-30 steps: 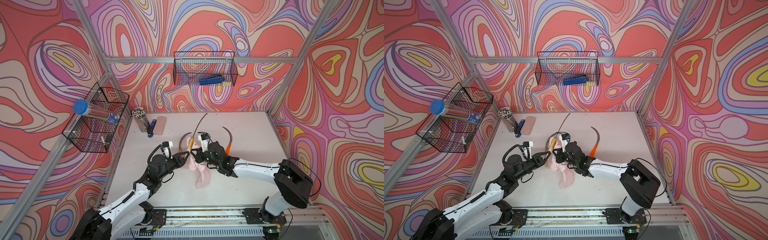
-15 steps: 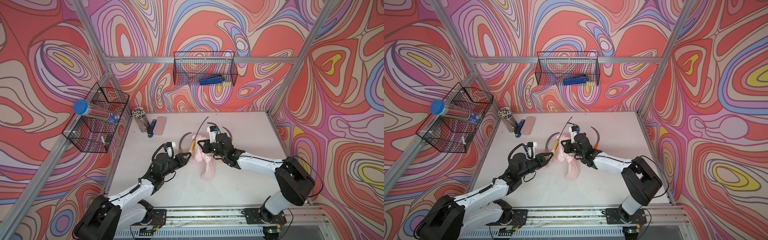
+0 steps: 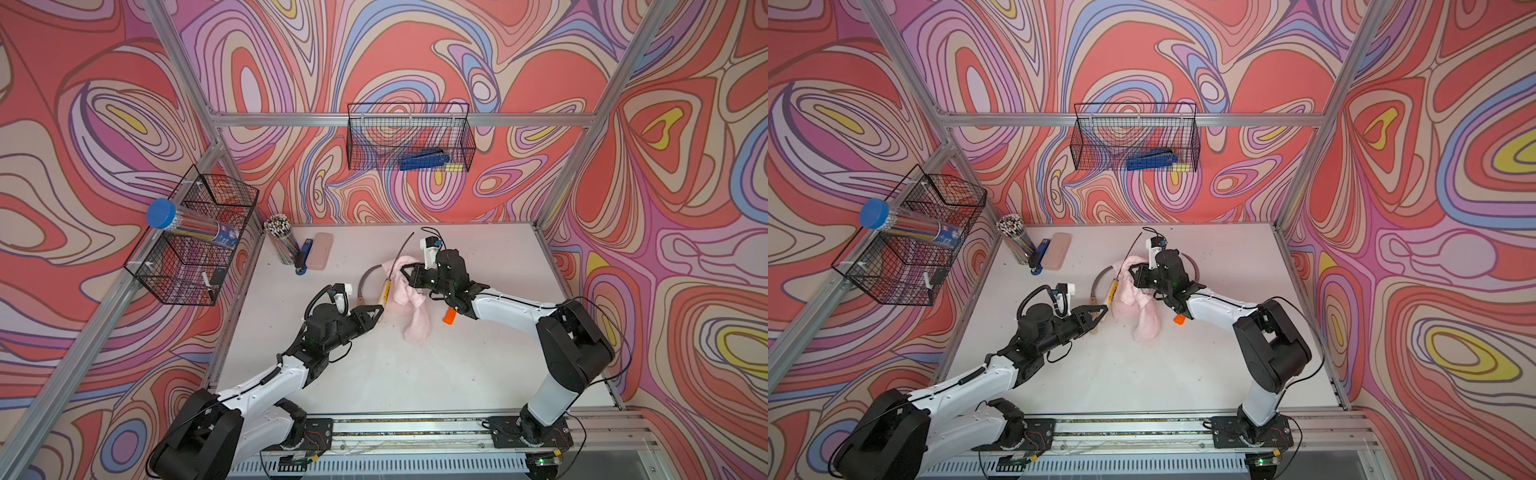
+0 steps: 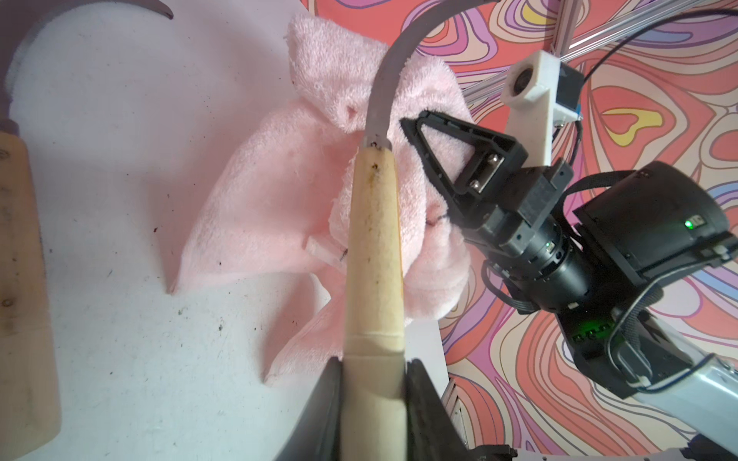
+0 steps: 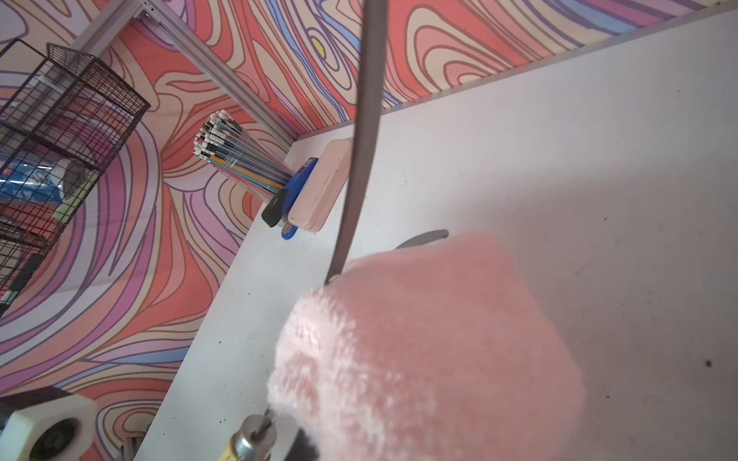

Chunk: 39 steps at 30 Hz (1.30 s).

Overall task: Wipe small sickles with rags
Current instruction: Wipe the small sickle.

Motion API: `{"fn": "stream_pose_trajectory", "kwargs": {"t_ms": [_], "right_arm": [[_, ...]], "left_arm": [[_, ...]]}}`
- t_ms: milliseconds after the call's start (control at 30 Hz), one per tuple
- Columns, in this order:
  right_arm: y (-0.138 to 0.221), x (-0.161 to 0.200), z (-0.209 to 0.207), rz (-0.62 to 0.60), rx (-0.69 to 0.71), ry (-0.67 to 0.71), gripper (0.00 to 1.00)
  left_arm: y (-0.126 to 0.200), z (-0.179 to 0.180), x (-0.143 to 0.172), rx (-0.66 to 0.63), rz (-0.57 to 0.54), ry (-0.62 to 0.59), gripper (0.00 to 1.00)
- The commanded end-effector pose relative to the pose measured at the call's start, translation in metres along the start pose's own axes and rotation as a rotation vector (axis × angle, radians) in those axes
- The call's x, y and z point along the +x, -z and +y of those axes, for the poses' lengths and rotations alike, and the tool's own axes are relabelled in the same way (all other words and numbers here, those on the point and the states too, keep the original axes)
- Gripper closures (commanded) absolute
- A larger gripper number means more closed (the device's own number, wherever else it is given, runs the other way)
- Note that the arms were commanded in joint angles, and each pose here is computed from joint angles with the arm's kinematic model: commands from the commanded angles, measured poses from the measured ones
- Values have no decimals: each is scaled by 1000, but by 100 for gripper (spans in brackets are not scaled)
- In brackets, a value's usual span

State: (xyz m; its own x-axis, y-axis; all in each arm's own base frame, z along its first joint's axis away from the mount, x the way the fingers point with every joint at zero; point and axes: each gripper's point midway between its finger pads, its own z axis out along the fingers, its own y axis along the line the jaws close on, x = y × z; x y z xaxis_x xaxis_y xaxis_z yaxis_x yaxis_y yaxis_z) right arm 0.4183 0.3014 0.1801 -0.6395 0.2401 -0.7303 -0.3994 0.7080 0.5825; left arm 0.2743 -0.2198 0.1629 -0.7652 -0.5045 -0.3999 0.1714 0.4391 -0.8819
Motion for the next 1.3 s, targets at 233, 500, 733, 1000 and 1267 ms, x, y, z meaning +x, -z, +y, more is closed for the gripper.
{"fn": "stream_pose_trajectory", "kwargs": {"t_ms": [233,500,733,1000,1267], "right_arm": [[10,-55,-9,-88,14,0,100],[24,-86,-23,-126,56,-5,100],[32,-108,-32,-150,95,1,100],[39,-111,-20,-147,45,-2,100],[30,-75,-15,-96,-21,-30,100]], "left_arm": [[-2,-13,2,40,37,2,100],[-1,-11,2,32,33,6,100],[-1,-13,3,39,36,7,100],[-3,-10,2,27,35,8,100],[-11,-4,1,10,36,16,100]]}}
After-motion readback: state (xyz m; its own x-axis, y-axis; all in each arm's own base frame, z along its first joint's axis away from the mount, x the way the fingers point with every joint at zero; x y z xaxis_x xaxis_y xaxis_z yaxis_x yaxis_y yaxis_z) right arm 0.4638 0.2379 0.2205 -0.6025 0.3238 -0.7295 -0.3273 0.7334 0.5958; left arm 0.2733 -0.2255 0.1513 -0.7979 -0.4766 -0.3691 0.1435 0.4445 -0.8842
